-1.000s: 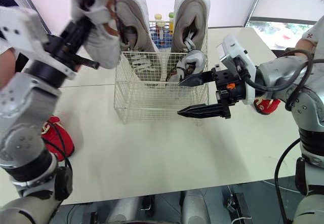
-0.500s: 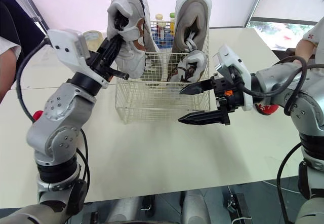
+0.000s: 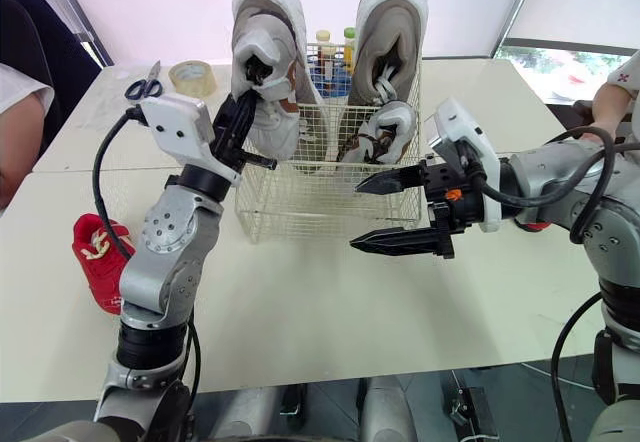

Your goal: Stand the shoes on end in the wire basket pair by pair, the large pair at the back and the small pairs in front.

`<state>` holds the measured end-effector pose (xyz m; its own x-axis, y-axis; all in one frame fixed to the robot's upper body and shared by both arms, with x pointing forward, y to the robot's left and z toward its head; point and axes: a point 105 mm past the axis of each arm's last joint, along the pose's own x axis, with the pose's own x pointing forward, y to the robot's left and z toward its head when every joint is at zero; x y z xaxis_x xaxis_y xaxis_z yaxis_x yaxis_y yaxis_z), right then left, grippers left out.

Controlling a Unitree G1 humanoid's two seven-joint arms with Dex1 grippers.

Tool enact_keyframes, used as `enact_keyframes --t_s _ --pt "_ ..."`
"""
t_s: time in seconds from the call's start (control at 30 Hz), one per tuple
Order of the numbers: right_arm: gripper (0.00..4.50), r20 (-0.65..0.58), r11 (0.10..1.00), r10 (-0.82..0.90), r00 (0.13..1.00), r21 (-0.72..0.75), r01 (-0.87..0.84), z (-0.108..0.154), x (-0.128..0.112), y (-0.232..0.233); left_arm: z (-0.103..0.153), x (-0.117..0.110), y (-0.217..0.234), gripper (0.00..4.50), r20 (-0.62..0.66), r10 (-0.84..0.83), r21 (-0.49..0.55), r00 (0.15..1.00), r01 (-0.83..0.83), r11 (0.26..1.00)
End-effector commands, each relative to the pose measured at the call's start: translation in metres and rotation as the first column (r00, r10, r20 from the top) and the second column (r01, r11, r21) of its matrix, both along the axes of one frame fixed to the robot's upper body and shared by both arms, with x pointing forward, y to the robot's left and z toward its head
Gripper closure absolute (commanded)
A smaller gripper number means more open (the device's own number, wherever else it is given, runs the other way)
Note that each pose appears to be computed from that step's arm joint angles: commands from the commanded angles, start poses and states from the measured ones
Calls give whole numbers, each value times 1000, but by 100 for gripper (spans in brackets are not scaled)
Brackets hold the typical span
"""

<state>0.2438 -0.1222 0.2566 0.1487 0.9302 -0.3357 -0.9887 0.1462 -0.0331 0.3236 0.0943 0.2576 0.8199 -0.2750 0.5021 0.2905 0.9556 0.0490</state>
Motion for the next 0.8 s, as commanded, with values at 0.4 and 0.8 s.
enact_keyframes --t_s 0.4,0.8 --pt "0 61 999 15 998 40 -17 8 5 3 -45 5 -1 448 -142 1 19 990 2 1000" --pt "0 57 999 13 998 44 -16 3 9 2 -34 -26 6 114 -227 -179 -58 957 170 984"
